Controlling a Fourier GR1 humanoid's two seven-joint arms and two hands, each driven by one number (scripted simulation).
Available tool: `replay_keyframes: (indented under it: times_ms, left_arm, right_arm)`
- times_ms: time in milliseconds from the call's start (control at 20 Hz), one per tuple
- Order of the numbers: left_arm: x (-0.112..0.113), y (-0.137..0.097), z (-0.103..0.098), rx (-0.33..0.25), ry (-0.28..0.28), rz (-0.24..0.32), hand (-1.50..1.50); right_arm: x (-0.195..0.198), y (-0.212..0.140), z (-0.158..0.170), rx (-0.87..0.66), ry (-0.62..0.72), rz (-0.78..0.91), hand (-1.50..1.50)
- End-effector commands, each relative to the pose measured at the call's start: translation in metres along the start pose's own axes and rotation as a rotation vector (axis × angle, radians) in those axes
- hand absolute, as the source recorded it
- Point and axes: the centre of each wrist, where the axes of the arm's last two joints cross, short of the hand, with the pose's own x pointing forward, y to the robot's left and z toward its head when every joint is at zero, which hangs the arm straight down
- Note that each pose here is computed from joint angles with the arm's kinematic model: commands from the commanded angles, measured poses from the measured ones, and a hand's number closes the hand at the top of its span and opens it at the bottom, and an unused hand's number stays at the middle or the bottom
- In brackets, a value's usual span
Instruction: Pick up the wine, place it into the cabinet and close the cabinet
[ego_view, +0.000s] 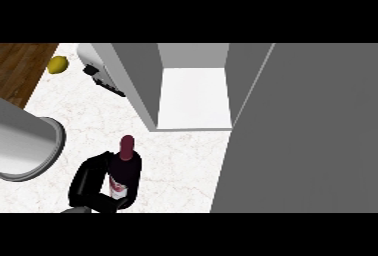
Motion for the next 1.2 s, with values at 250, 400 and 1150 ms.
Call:
replay_keyframes:
  times_ms: [250, 400, 1150]
  left_arm:
    - [0.021, -0.046, -0.015, -0.085, -0.032, 0.06, 1.5]
    - [0.015, -0.063, -0.018, -0.09, -0.03, 0.063, 1.5]
    - [0.059, -0.12, -0.042, -0.033, -0.092, -0.039, 1.5]
  right_arm:
    - [0.027, -0.006, 0.026, -0.02, -0.083, -0.025, -1.5]
    - [0.028, -0.006, 0.036, -0.01, -0.083, -0.029, -1.5]
    - [0.033, -0.012, 0.048, -0.005, -0.07, -0.034, -1.5]
